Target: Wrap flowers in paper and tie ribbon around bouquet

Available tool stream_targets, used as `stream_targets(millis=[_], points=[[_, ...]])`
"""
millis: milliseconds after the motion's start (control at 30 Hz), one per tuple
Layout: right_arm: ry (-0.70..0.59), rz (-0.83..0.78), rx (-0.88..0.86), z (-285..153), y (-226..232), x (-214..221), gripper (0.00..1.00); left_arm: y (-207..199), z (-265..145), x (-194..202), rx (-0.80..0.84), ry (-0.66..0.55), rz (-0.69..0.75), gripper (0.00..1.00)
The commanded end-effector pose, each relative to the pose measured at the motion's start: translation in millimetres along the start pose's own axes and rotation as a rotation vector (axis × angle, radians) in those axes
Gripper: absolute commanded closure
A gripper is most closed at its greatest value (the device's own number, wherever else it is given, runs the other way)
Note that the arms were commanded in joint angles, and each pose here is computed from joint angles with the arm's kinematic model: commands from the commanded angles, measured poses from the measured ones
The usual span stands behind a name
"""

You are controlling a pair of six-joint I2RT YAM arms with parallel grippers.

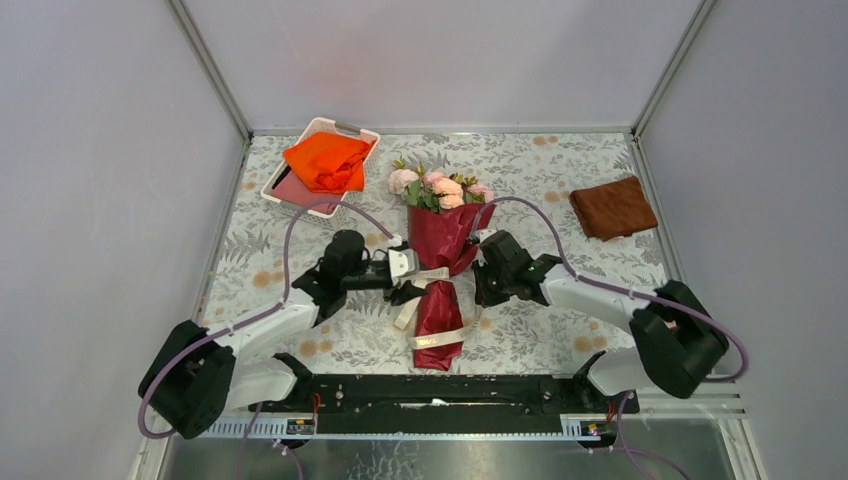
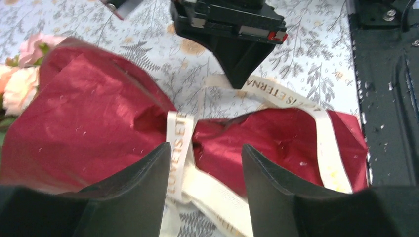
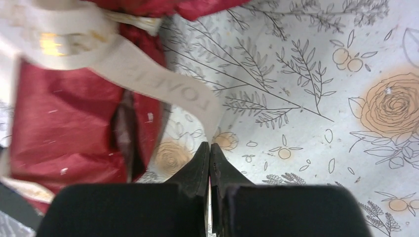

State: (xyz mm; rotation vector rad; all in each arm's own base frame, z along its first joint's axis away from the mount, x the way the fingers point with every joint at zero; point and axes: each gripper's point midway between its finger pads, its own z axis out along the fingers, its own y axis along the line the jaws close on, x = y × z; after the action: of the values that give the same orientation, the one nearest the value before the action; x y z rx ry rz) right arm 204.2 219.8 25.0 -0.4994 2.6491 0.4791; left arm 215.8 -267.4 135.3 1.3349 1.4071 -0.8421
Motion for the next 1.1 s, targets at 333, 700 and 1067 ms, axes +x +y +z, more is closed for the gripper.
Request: stream_targets(millis=[333,700,1067], points=[[-0.259,-0.211,-0.441,-62.1,104.1,-23.3,1.0,-14.1,30.5,-22.8,0.047,-0.186,-0.047,0.01],[-0.381,-0.196,-0.523,-69.0,122.7,-48.6,1.0,-7.9,41.8,-6.9,-0.037,-0.183,-0.199,0.01],[-0.48,-0.075,-0.471,-61.2,116.9,-73.0,1.0,-11.7,47.4,-0.3,-0.026,-0.198,-0.295,0.03]])
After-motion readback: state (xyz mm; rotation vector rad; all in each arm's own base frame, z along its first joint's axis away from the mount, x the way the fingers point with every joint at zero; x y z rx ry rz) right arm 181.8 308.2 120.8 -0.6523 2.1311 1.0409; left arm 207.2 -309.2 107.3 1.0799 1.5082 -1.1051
